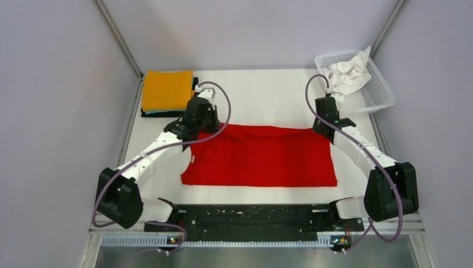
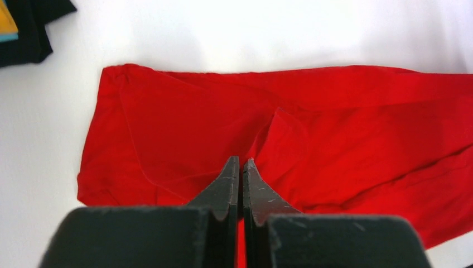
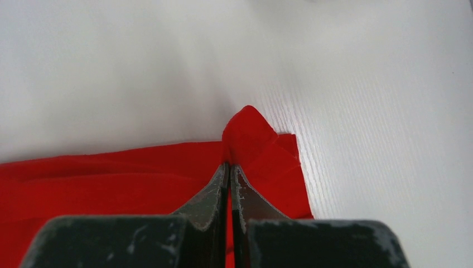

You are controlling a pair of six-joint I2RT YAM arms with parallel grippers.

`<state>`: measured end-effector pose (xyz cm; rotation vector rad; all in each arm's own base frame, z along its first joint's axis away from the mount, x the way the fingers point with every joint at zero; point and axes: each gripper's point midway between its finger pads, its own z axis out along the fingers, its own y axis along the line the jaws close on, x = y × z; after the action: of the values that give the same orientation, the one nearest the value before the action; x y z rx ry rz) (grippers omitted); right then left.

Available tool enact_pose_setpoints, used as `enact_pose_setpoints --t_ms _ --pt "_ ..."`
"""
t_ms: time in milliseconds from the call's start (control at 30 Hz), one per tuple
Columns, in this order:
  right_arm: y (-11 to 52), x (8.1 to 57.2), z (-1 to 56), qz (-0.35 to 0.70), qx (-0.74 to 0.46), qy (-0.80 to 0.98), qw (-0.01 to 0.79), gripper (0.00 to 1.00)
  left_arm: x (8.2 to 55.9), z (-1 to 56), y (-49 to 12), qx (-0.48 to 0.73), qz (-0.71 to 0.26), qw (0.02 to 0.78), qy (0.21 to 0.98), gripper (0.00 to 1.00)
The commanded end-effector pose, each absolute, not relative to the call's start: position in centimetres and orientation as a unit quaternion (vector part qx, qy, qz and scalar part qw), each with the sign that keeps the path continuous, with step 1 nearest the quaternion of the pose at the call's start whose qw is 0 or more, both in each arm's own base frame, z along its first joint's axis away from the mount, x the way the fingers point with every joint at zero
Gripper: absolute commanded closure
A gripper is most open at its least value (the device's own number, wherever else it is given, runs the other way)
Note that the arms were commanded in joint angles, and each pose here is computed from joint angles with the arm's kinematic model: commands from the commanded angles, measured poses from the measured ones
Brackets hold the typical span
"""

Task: Fold and stack the t-shirts
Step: Fold the other side of the tshirt into a rectangle

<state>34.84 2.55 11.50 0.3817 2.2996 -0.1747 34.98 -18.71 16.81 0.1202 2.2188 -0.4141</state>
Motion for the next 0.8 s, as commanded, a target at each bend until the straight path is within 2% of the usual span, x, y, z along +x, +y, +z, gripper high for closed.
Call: enact_pose_setpoints --t_ms 0,500,733,767 --pt "2.5 35.2 14.2 -0.070 0.145 0.894 0.418 1.00 32.8 17.5 -18.5 0.023 -0.174 0.426 0.887 1.00" --pt "1.6 33.6 15.2 -0.086 0.143 0.895 0.413 1.00 27.6 16.9 -17.1 0.008 -0.174 0.412 0.894 1.00" --pt "1.4 31.7 12.6 -0.096 0.143 0.913 0.371 1.00 24.2 14.3 -16.6 0.005 -0.192 0.365 0.911 1.00" --pt "1.3 31.3 12.0 -0.097 0.145 0.916 0.362 0.98 23.6 13.5 -16.6 -0.002 -0.196 0.352 0.915 0.96"
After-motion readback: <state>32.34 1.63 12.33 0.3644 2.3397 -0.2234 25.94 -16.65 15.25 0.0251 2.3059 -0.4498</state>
